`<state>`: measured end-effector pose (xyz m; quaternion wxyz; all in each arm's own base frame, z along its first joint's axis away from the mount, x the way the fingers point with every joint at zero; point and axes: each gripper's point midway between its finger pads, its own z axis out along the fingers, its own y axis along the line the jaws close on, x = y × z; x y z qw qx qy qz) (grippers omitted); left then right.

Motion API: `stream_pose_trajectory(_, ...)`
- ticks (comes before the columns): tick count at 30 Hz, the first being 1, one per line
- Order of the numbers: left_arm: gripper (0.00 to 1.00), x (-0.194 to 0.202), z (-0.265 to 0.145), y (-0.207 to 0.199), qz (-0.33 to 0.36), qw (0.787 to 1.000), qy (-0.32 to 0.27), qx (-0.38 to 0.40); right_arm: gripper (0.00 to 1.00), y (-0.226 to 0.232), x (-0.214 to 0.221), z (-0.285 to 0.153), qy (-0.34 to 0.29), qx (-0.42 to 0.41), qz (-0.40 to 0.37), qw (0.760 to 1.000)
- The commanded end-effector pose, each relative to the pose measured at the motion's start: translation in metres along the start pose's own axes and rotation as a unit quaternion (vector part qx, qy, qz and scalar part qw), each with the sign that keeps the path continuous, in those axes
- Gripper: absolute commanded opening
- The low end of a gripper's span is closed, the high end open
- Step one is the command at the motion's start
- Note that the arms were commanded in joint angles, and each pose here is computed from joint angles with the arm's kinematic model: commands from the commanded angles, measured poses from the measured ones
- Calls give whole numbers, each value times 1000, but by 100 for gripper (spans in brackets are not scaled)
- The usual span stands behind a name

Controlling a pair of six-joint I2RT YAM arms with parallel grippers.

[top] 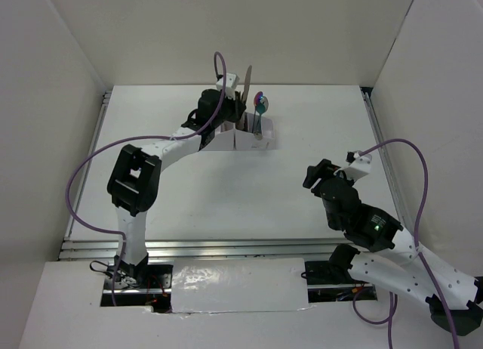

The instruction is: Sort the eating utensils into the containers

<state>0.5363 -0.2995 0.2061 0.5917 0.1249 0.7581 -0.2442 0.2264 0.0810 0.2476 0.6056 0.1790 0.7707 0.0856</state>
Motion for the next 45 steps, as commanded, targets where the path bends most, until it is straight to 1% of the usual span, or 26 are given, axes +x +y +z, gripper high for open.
stream_pose_trajectory(1, 19, -37, -3, -12, 5, 997, -67, 24, 69, 1, -5, -1, -10, 1, 1, 1000)
stream_pose_trajectory(2, 25, -34, -3, -11, 3, 998, -65, 23, 69, 1, -6, -1, -10, 0, -3, 1000)
stream_pose_trajectory(3, 35, -34, -3, -11, 3, 998, -63, 23, 69, 1, -7, -1, -11, 0, -4, 1000)
stream_pose_trajectory(6, 52, -32, -4, -13, 3, 998, -56, 26, 69, 1, -9, 0, -12, 5, -13, 1000)
stream_pose_trajectory(9, 56, -35, -6, -17, 2, 998, -53, 35, 70, 1, -10, 1, -14, 12, -23, 1000)
stream_pose_trajectory(14, 57, -52, -19, -23, 6, 997, -59, 41, 71, 8, -14, 4, -11, 15, -39, 999)
stream_pose_trajectory(15, 57, -62, -26, -25, 7, 997, -65, 41, 71, 11, -13, 6, -7, 19, -47, 999)
stream_pose_trajectory(16, 57, -62, -31, -25, 5, 998, -53, 36, 71, 12, -11, 7, -3, 21, -49, 999)
stream_pose_trajectory(18, 56, -77, -44, -25, 6, 998, -50, 24, 72, 19, -10, 11, 4, 26, -56, 998)
stream_pose_trajectory(19, 56, -68, -50, -18, 2, 1000, -22, 2, 72, 22, -8, 14, 10, 24, -58, 998)
stream_pose_trajectory(20, 56, -77, -61, -16, 2, 1000, -21, -4, 73, 28, -9, 20, 12, 27, -56, 998)
stream_pose_trajectory(22, 56, -72, -77, -6, -3, 1000, 0, -22, 74, 39, -6, 26, 34, 13, -51, 998)
stream_pose_trajectory(23, 56, -69, -95, 3, -7, 999, 12, -36, 74, 44, -15, 31, 32, 10, -39, 999)
stream_pose_trajectory(24, 56, -67, -105, 8, -10, 999, 19, -42, 75, 48, -11, 38, 41, 11, -41, 998)
stream_pose_trajectory(25, 56, -70, -117, 18, -11, 998, 20, -53, 78, 55, -7, 41, 59, -4, -40, 997)
stream_pose_trajectory(26, 57, -64, -137, 23, -13, 997, 35, -65, 81, 56, -17, 50, 53, -4, -24, 998)
stream_pose_trajectory(27, 57, -63, -146, 30, -15, 996, 40, -77, 84, 59, -14, 57, 64, -5, -20, 998)
stream_pose_trajectory(28, 57, -68, -161, 39, -17, 995, 37, -92, 90, 67, -12, 59, 84, -25, -9, 996)
stream_pose_trajectory(29, 57, -58, -172, 45, -20, 993, 59, -102, 94, 71, -18, 62, 88, -32, 1, 996)
stream_pose_trajectory(31, 58, -58, -193, 54, -26, 990, 70, -119, 100, 69, -25, 72, 102, -27, 13, 994)
stream_pose_trajectory(32, 57, -47, -203, 58, -27, 987, 93, -127, 100, 74, -24, 73, 119, -40, 19, 992)
stream_pose_trajectory(34, 58, -40, -223, 62, -31, 984, 105, -137, 100, 67, -29, 81, 134, -31, 31, 990)
stream_pose_trajectory(35, 58, -36, -231, 70, -31, 981, 109, -160, 100, 71, -26, 81, 152, -44, 32, 987)
stream_pose_trajectory(39, 57, 4, -259, 80, -59, 967, 168, -183, 100, 61, -24, 87, 166, -23, 33, 985)
stream_pose_trajectory(42, 56, 16, -279, 80, -73, 963, 176, -192, 100, 45, -17, 85, 175, 16, 19, 984)
stream_pose_trajectory(45, 57, 11, -293, 78, -76, 965, 156, -194, 100, 30, -4, 81, 181, 33, 7, 983)
